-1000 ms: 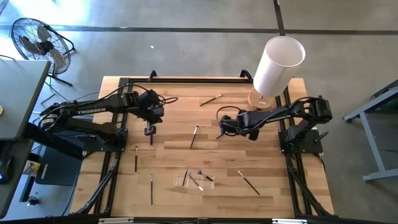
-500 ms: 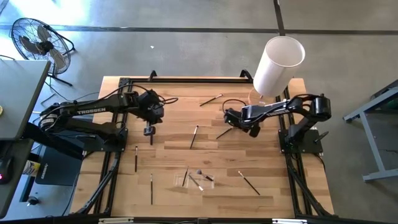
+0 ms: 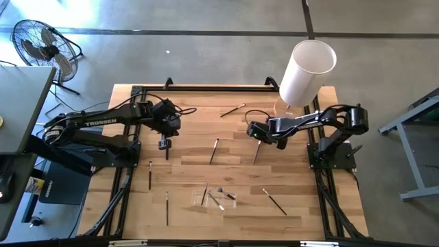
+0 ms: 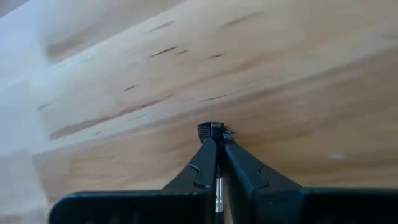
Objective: Put items in baskets/containers
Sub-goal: Put the black brow brush into the transparent organizer
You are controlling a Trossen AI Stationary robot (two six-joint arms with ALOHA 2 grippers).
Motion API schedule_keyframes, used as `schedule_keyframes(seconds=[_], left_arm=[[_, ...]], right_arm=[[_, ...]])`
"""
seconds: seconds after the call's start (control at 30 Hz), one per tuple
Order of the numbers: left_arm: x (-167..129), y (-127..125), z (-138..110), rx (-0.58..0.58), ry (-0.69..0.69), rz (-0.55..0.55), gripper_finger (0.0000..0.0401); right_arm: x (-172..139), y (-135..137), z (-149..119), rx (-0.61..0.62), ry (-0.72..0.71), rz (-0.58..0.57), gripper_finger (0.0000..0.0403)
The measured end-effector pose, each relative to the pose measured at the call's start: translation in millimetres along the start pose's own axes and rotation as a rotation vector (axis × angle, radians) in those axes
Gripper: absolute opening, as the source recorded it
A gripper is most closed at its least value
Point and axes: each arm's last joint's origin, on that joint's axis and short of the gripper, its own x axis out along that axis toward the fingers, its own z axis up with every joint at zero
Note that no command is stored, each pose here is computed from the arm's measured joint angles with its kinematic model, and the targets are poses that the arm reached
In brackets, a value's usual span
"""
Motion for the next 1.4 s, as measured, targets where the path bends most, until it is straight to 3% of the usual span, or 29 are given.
schedule_keyframes(seconds=[0.2,0.43,0.7,0.83,1.0,1.4], left_arm=[[0,0,1,-0.004,-0.010,0.003,0.0000],[0,0,1,-0.033,-0.012,0.009,0.0000],[0,0,1,-0.189,-0.006,0.007,0.0000],[0,-1,1,-0.258,-0.006,-0.001,0.0000],[2,-14,4,-0.440,0.003,-0.036,0.0000],[3,-81,5,-0.586,0.023,-0.033,0.0000]], right_arm=[[-12,7,-13,-0.219,-0.011,0.141,0.0004],[-61,8,-34,-0.506,-0.148,0.393,0.0001],[-142,3,-83,-0.876,-0.538,0.858,0.0001],[-172,-5,-109,-0.982,-0.584,1.084,0.0000],[-179,-13,-141,-1.030,-0.536,1.284,0.0000],[-139,-25,-206,-1.094,-0.527,1.481,0.0000]])
